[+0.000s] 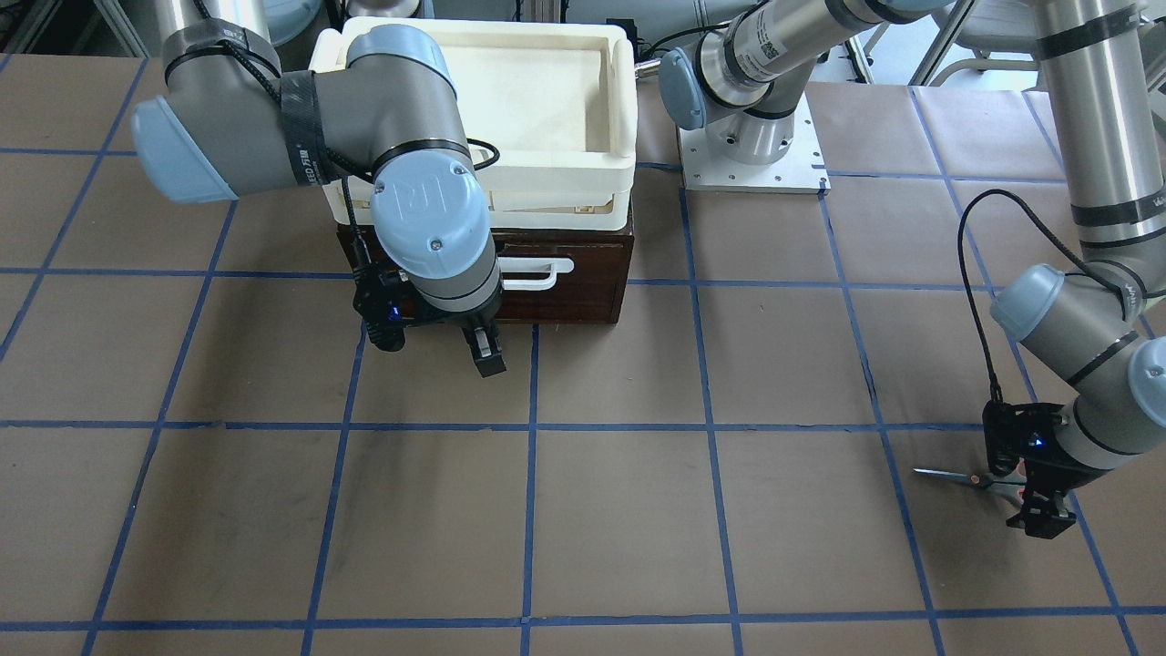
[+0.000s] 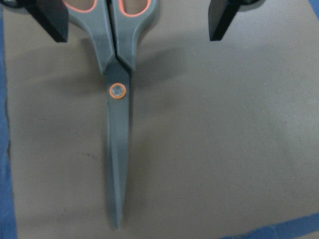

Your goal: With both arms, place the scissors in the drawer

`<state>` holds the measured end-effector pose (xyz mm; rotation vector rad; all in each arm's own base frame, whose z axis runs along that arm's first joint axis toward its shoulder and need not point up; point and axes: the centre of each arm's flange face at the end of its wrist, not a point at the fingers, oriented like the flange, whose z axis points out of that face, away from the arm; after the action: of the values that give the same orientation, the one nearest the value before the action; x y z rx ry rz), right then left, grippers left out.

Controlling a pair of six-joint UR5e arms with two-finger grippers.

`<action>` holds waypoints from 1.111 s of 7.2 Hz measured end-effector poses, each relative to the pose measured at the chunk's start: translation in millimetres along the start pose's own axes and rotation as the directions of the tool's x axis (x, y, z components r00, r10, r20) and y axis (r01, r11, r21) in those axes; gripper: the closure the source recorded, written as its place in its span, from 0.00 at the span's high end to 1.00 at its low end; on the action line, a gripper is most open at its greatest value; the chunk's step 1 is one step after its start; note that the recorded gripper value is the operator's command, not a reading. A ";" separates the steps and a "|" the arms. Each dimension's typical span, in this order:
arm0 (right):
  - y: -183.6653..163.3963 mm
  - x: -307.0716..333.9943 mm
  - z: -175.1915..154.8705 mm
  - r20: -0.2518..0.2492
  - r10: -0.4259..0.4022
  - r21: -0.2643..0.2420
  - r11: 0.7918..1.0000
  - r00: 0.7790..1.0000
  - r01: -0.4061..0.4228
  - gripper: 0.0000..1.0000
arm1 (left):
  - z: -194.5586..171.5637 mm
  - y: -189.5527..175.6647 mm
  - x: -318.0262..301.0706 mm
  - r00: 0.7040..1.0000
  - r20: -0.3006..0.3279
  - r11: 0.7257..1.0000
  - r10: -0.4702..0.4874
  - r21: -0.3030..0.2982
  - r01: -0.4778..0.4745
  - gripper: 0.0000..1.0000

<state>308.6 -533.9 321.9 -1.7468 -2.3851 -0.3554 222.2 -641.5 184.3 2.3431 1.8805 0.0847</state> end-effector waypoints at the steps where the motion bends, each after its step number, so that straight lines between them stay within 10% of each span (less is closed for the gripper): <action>1: 0.3 -2.3 5.6 -0.014 0.004 0.000 1.000 1.000 -0.004 1.00 | -0.3 2.2 -0.2 1.000 0.014 1.000 -0.011 -0.008 0.012 1.00; 8: 1.1 -0.4 19.4 -0.093 0.041 -0.014 0.999 0.995 -0.042 1.00 | 12.2 2.8 6.9 0.995 0.022 0.995 -0.095 0.037 0.095 0.90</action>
<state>310.0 -528.3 303.3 -1.7436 -2.2847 -0.4409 227.9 -636.3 172.4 2.2625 1.9950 0.0134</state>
